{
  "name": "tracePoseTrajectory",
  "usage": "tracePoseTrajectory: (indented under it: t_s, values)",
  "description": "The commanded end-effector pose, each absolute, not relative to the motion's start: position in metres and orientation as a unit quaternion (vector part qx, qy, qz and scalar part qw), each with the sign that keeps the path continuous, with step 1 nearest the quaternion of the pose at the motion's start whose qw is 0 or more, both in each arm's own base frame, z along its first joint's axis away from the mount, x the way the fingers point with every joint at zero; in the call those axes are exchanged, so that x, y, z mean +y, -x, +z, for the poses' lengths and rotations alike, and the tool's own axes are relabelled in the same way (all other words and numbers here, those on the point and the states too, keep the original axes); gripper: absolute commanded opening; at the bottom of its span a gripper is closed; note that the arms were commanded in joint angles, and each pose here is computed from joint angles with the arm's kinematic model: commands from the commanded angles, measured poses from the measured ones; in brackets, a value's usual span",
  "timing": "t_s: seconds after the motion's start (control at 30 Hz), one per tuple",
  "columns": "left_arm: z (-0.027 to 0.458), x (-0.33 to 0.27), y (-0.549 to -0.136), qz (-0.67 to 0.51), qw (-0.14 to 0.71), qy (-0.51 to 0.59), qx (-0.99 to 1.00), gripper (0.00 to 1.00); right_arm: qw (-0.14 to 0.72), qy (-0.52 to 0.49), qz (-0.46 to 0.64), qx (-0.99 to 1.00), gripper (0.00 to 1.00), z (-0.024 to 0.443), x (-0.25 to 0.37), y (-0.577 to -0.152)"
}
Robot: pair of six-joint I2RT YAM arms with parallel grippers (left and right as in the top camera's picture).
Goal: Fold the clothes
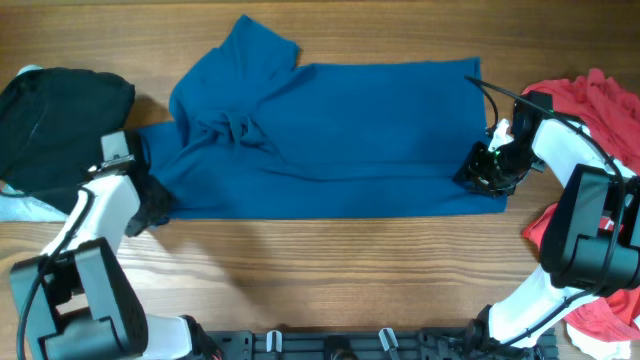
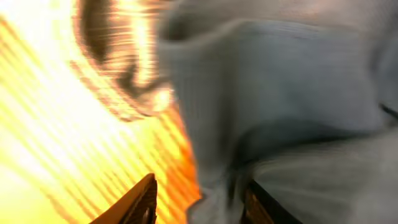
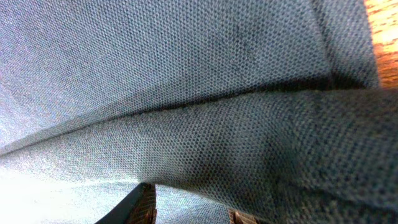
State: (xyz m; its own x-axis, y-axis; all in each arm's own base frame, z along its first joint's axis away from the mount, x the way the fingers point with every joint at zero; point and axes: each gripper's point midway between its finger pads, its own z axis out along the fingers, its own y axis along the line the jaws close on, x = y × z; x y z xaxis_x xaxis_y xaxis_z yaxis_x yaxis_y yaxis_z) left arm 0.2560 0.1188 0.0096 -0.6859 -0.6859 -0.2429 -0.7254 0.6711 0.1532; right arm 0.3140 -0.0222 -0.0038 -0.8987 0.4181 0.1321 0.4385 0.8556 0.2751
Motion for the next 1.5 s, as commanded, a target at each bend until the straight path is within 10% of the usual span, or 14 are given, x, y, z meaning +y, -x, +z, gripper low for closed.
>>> tracePoseTrajectory:
  t_s: [0.0,0.37,0.93,1.47]
  values:
    - [0.009,0.124,-0.241,0.127,0.058,0.416,0.898,0.39,0.087,0.238,-0.014,-0.967,0.38,-0.049,-0.073,-0.279]
    - [0.111,0.054,-0.284,-0.009,0.225,0.339,0.914,0.41,-0.042,0.224,-0.099,-0.969,0.40,-0.004,-0.060,-0.351]
    - [-0.026,-0.006,-0.295,0.020,0.057,0.243,0.968,0.48,-0.238,0.171,-0.123,-0.948,0.52,0.047,-0.069,-0.431]
    - [-0.023,0.020,-0.247,0.113,-0.019,0.233,0.966,0.52,0.033,0.262,0.004,-0.965,0.57,-0.010,-0.080,-0.283]
